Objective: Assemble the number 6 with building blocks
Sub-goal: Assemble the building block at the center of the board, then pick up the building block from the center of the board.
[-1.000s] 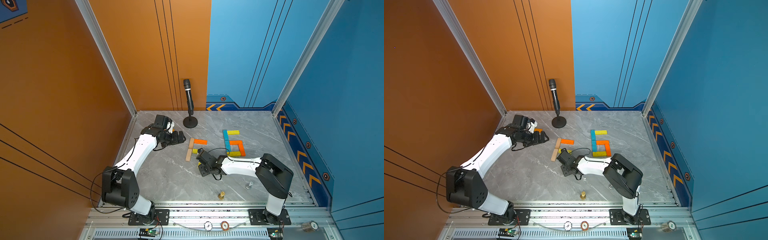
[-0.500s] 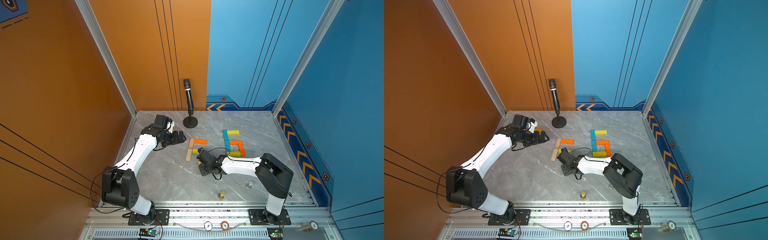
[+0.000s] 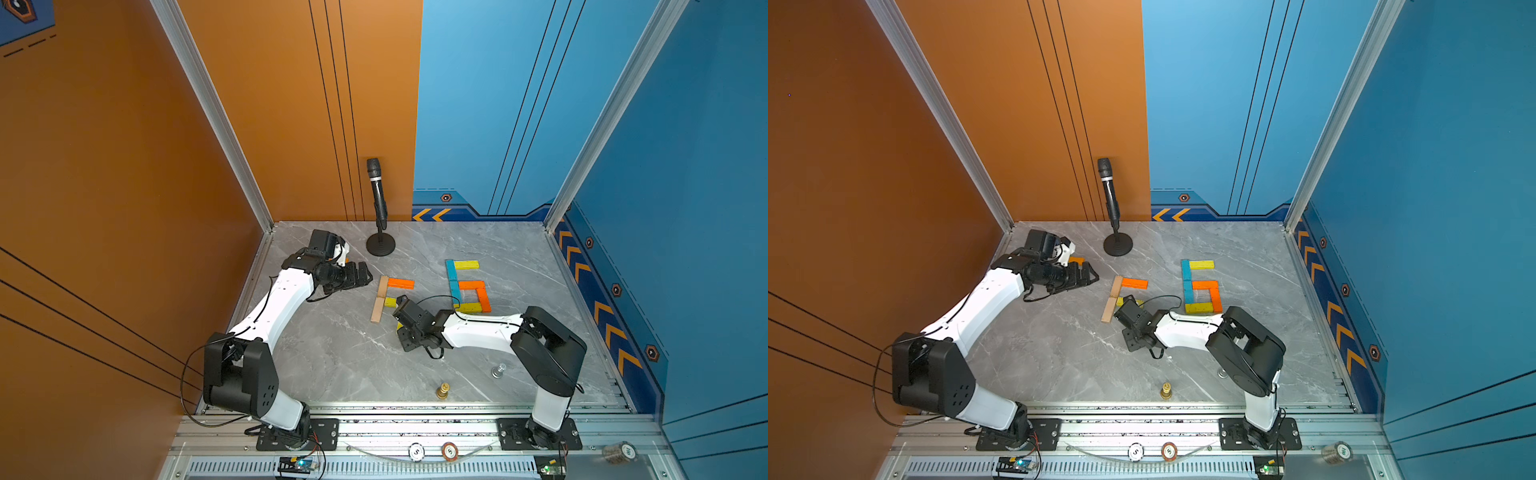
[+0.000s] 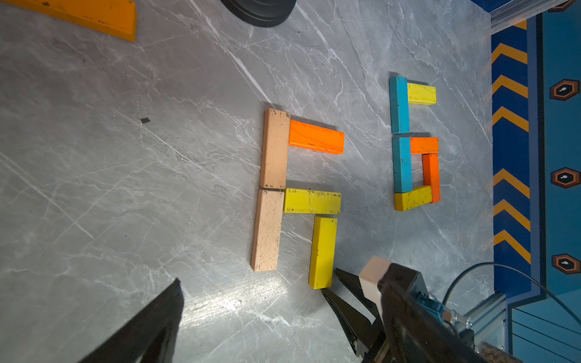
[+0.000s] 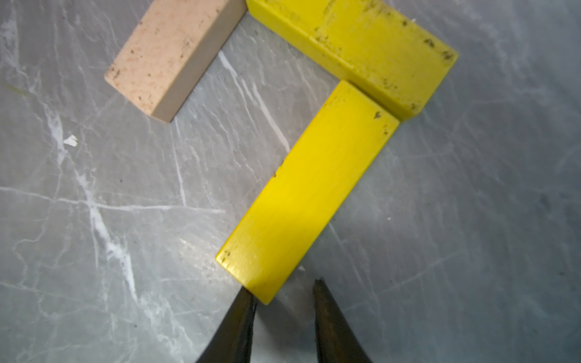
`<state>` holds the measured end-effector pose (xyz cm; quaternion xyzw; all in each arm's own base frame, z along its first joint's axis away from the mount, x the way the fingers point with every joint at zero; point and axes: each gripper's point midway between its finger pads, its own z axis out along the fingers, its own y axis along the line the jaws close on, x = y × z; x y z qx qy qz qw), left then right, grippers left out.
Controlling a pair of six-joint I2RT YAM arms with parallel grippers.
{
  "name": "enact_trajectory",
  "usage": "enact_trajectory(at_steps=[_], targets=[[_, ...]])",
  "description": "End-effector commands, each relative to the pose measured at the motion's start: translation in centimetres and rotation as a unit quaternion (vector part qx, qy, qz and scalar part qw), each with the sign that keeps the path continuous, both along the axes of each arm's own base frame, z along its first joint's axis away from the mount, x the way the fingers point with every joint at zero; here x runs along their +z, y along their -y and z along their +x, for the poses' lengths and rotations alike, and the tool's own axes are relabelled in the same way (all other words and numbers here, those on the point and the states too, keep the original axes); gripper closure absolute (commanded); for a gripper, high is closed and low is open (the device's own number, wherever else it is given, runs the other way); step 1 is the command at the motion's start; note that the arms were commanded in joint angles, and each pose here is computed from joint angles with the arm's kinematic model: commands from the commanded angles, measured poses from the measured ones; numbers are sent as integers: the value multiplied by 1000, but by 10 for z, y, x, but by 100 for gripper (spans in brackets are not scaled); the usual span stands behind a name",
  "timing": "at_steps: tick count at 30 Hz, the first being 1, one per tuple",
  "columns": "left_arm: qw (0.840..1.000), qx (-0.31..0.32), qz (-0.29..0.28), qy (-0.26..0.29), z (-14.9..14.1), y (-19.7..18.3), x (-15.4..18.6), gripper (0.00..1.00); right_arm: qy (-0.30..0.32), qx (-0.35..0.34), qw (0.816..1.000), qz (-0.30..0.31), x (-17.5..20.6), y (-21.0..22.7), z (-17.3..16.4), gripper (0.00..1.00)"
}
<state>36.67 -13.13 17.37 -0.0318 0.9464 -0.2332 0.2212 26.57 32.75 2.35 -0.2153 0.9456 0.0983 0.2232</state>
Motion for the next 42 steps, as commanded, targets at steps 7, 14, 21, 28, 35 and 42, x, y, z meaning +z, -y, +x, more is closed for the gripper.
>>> enact_trajectory(at_steps=[7, 14, 21, 28, 35, 42], targets=[[1000, 4, -6, 3, -4, -3, 3, 2, -12, -3, 1000, -18, -1, 7, -2, 56], [1000, 14, 4, 0, -1, -9, -1, 2, 54, -8, 998, 24, 77, 13, 25, 41], [999, 39, 29, -5, 3, -22, -9, 2, 96, -48, 989, 98, 140, 27, 40, 37], [992, 97, 76, -40, 9, -43, -37, 2, 104, -94, 984, 111, 147, 54, 43, 35], [965, 228, 58, -115, 20, -62, -62, 2, 114, -103, 982, 111, 130, 72, 36, 32], [923, 358, 63, -131, 61, -78, -84, 1, 111, -88, 979, 144, 127, 79, 25, 32]])
